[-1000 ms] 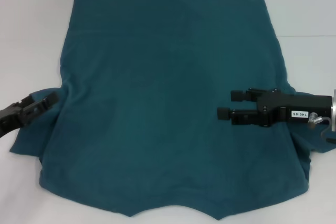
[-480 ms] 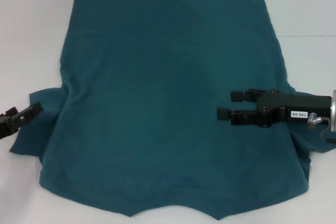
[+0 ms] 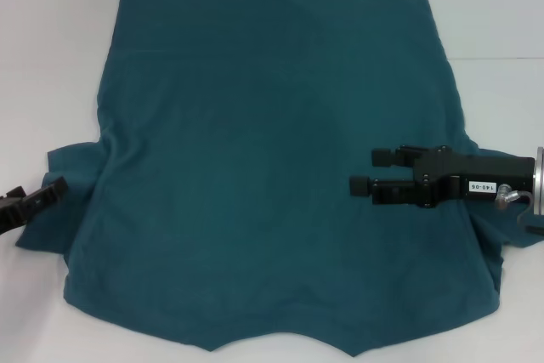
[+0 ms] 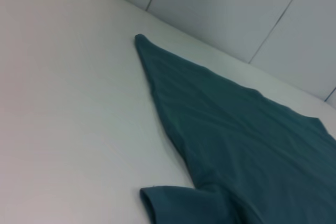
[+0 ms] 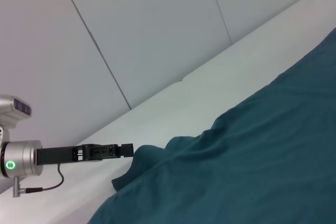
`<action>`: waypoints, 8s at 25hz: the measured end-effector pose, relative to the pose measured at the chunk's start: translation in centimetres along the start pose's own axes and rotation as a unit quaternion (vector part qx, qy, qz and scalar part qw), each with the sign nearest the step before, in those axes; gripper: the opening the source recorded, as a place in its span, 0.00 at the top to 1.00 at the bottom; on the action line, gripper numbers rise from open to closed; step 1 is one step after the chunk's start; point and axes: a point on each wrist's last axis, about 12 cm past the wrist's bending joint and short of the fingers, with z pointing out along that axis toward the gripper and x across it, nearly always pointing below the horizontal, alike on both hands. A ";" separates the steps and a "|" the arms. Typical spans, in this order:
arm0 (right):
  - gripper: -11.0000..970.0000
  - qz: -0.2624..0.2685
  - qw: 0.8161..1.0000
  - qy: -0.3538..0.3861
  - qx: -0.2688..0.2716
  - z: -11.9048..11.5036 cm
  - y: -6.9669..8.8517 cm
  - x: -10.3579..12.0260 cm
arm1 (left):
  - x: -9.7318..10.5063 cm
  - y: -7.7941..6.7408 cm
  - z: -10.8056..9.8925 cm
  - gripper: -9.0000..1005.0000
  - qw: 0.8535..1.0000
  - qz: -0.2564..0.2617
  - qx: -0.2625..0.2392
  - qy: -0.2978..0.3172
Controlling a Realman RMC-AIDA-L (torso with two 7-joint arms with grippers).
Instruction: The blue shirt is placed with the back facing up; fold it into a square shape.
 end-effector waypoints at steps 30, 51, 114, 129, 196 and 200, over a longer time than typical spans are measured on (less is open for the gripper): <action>0.05 0.001 1.000 -0.003 0.004 -0.1 -0.1 0.0 | 0.3 -0.4 0.8 0.38 0.999 0.018 0.003 0.037; 0.05 0.002 1.000 -0.003 0.003 0.0 0.0 0.0 | -1.2 -0.2 1.3 0.99 0.999 0.032 -0.009 0.030; 0.06 0.013 1.000 -0.009 -0.001 1.0 0.4 0.6 | -6.1 -4.4 1.9 0.98 0.988 0.034 0.145 0.035; 0.06 0.015 1.000 -0.007 -0.001 0.9 0.4 0.7 | -4.5 -7.3 3.9 0.96 0.978 0.005 0.203 0.052; 0.06 0.038 0.999 -0.014 0.007 0.1 0.1 0.9 | 0.0 -3.8 4.0 0.17 0.977 0.179 0.067 0.090; 0.06 0.036 0.999 -0.014 0.007 0.0 0.1 0.8 | -0.1 -3.7 4.0 0.23 0.979 0.173 0.064 0.090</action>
